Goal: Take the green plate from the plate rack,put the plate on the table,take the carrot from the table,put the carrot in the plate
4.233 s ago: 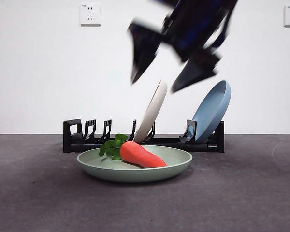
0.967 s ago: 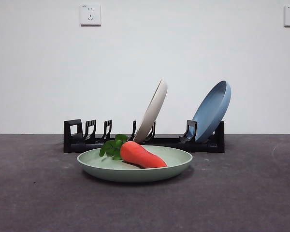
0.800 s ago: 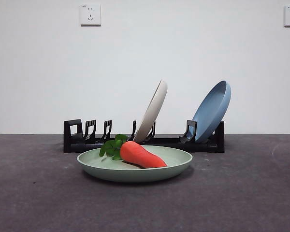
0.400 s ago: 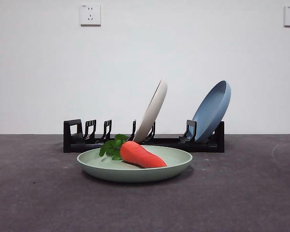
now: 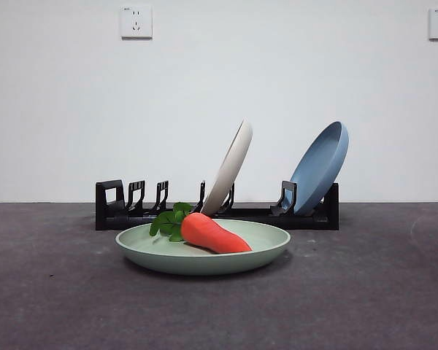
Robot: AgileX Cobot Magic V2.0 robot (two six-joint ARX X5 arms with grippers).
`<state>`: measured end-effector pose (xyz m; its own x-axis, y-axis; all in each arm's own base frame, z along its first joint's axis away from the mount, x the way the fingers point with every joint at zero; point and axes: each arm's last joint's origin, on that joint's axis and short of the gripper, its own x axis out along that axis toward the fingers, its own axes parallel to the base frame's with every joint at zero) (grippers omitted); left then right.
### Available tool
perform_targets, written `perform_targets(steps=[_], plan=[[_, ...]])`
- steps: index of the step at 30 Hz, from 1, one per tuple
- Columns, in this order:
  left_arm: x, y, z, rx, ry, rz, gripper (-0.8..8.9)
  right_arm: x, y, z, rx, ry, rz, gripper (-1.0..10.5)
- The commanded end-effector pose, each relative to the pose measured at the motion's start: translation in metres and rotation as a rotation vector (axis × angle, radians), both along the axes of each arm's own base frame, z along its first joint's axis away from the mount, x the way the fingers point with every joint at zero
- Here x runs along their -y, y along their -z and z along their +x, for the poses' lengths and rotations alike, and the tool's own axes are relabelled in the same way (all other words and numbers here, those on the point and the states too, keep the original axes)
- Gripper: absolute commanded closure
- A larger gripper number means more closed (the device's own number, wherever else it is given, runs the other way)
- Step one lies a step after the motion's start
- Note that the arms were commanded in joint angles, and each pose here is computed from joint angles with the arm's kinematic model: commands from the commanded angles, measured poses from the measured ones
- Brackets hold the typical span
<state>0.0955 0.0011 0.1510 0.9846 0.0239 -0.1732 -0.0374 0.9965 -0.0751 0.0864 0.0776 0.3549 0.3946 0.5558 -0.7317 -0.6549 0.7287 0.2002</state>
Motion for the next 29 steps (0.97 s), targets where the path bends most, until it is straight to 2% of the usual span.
perform_targets(steps=[1, 8, 10, 12, 14, 18, 20, 23, 29], plan=[[0.000, 0.004, 0.001, -0.005, -0.006, -0.006, 8.17, 0.000, 0.000, 0.000, 0.001, 0.007, 0.005, 9.5], [0.000, 0.004, 0.001, -0.005, -0.006, -0.006, 8.17, 0.000, 0.000, -0.001, 0.000, 0.003, 0.007, 9.5], [0.000, 0.004, 0.001, -0.005, -0.006, -0.006, 8.17, 0.003, -0.002, -0.001, 0.061, -0.006, -0.014, 9.5], [0.000, 0.004, 0.001, -0.005, -0.006, -0.006, 8.17, 0.009, -0.005, -0.001, 0.125, 0.033, -0.025, 9.5], [0.000, 0.004, 0.001, -0.005, -0.006, -0.006, 8.17, 0.017, -0.010, 0.001, 0.210, 0.088, 0.006, 9.5], [0.000, 0.004, 0.001, -0.005, -0.006, -0.006, 8.17, 0.033, -0.013, 0.000, 0.377, 0.182, 0.166, 9.5], [0.000, 0.004, 0.001, -0.005, -0.006, -0.006, 8.17, 0.042, -0.004, -0.001, 0.438, 0.249, 0.189, 9.5], [0.000, 0.004, 0.001, -0.005, -0.006, -0.006, 8.17, 0.051, 0.020, -0.001, 0.517, 0.344, 0.176, 9.5], [0.000, 0.004, 0.001, -0.005, -0.006, -0.006, 8.17, 0.062, 0.088, 0.004, 0.674, 0.472, 0.219, 9.5]])
